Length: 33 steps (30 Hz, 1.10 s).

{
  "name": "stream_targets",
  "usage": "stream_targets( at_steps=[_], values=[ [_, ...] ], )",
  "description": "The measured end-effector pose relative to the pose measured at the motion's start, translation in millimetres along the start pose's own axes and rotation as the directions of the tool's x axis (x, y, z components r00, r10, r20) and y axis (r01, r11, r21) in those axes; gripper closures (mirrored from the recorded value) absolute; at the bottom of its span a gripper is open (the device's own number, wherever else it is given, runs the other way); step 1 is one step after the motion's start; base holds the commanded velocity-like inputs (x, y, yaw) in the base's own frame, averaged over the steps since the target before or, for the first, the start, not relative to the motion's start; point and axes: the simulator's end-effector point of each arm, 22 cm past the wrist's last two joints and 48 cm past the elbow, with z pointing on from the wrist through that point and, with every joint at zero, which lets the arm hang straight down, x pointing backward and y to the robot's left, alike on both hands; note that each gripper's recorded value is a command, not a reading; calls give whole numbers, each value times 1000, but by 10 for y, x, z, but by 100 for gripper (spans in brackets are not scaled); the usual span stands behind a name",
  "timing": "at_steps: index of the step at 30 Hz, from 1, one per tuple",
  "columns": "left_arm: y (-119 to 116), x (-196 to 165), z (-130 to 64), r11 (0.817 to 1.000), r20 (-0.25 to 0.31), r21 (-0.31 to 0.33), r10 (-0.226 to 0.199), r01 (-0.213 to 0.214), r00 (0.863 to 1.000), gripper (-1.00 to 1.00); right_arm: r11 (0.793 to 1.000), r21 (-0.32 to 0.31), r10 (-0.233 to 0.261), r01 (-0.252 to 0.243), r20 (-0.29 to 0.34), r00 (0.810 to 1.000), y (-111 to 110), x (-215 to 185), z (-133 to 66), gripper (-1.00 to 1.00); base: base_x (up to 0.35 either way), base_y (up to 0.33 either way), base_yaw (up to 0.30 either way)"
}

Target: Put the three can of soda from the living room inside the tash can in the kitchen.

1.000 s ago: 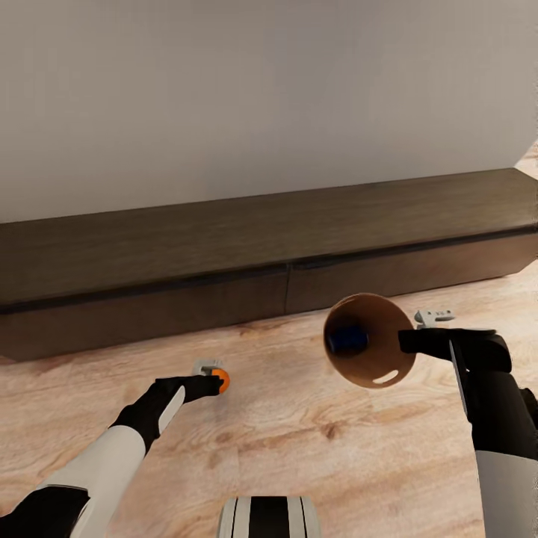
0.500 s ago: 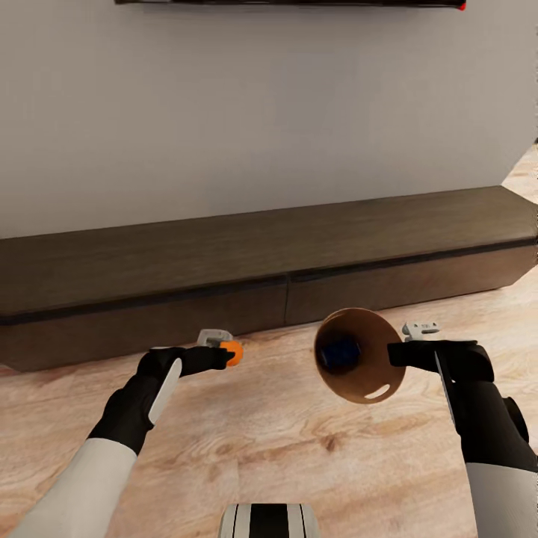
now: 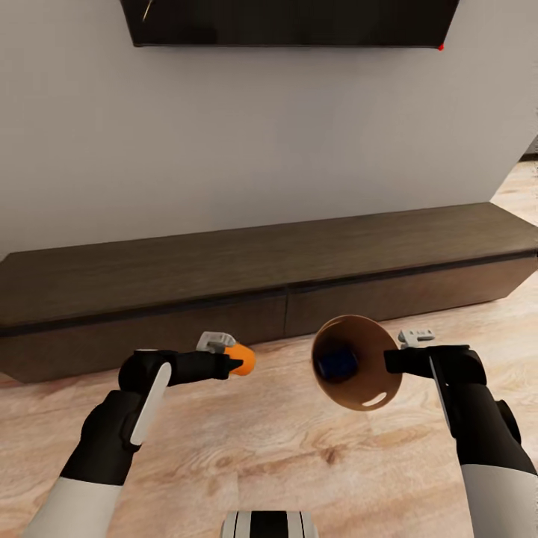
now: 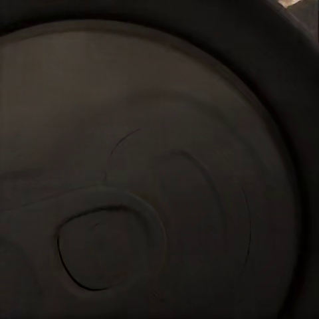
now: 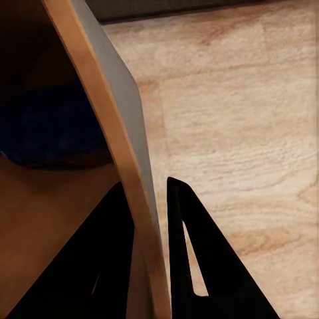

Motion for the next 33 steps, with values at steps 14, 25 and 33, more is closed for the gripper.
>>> stream_targets(
  at_steps=[14, 25, 33],
  values=[
    [-1026, 45, -558, 930, 85, 358, 54, -81, 995, 100, 1000, -16, 8, -9, -17, 1000, 115, 38, -84, 100, 0, 0, 0],
    [-1383, 52, -923, 838, 119, 532, 68, -121, 991, 100, 1000, 1, -17, 17, -61, 998, 273, 161, -17, 100, 0, 0, 0],
    [-1393, 56, -1169, 785, 98, 610, 57, -105, 994, 100, 999, -9, -54, 54, -70, 996, 414, 181, 13, 100, 0, 0, 0]
  ],
)
